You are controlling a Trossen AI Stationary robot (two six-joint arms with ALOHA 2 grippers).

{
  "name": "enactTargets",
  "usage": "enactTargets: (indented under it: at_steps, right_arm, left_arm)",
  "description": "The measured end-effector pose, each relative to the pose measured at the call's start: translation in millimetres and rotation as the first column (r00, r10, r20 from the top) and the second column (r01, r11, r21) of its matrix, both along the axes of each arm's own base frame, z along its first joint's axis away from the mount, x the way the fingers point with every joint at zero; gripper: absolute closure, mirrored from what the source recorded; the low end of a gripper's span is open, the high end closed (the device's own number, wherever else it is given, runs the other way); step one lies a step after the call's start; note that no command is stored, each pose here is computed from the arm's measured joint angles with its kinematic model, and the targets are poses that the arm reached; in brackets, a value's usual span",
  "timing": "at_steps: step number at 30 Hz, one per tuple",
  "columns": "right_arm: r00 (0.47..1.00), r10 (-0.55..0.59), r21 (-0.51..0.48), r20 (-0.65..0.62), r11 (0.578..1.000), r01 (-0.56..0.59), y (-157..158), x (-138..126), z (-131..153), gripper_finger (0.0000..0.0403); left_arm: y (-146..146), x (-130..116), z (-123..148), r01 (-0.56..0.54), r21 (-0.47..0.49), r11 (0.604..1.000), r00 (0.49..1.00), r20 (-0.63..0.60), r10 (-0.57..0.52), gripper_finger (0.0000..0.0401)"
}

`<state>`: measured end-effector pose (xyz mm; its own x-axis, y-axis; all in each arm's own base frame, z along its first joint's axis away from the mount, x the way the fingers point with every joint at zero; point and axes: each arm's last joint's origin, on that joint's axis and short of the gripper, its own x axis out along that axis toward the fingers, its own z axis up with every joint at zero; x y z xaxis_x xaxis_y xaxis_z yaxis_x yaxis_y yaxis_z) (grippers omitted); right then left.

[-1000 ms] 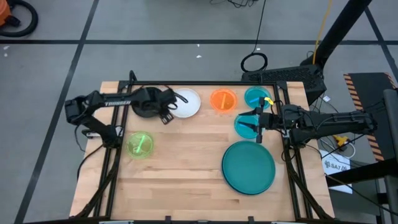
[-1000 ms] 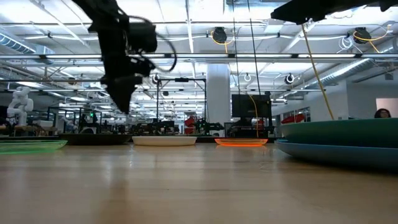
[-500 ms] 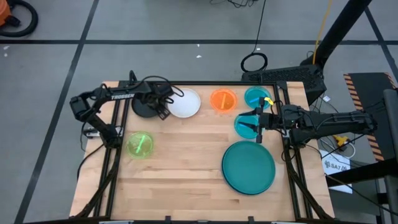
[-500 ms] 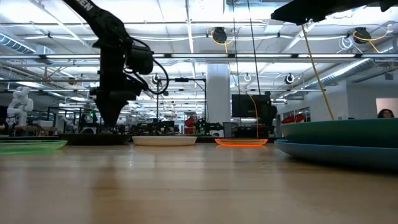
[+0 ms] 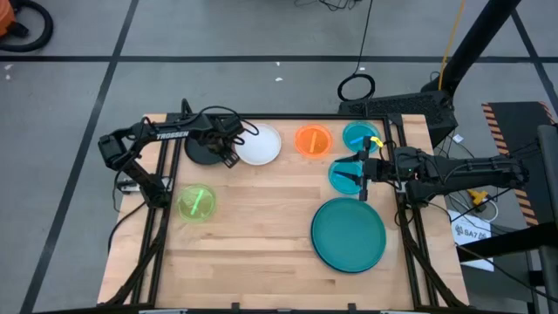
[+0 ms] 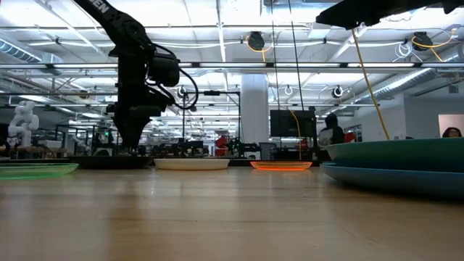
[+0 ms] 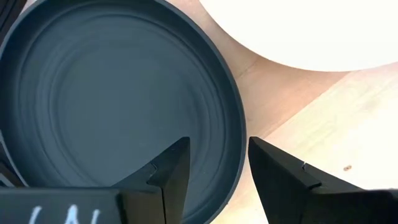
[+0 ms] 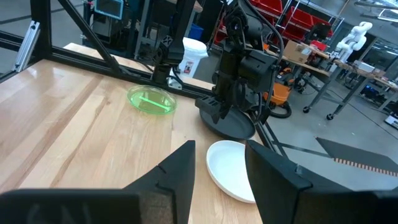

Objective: Stack plastic plates
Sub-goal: Stack the black plate on top of the green plate

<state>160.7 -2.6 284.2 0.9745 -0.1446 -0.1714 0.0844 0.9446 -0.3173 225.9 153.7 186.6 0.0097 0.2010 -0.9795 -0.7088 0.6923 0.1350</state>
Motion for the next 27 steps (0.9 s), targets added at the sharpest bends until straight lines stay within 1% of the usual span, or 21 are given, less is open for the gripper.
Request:
enactTargets:
  at_steps: [13,16,21,24,27]
  right_arm:
    - [1.000,0.000,0.000,0.000,1.000,0.000,0,0,0,0.0271]
    - [1.000,0.000,0.000,-0.001,1.000,0.000,0,0,0,0.0271]
    - [1.000,0.000,0.001,-0.005,1.000,0.000,0,0,-1,0.0271]
    - [1.000,0.000,0.002,-0.005,1.000,0.000,0,0,-1,0.0271]
    - [1.000,0.000,0.002,-0.006,1.000,0.000,0,0,-1,0.0271]
  left_arm:
    - [-3,3,-1,-0.001,0.001,1.000,1.000,0.006,0.001,0.0231]
    - [-3,7,-10,0.004,-0.015,1.000,1.000,-0.020,-0.004,0.0231]
    - [0,16,-33,0.034,-0.042,0.999,0.997,-0.065,-0.037,0.0231]
    - [3,22,-44,0.037,-0.035,0.999,0.997,-0.061,-0.039,0.0231]
    - [4,24,-48,0.041,-0.039,0.998,0.997,-0.068,-0.044,0.0231]
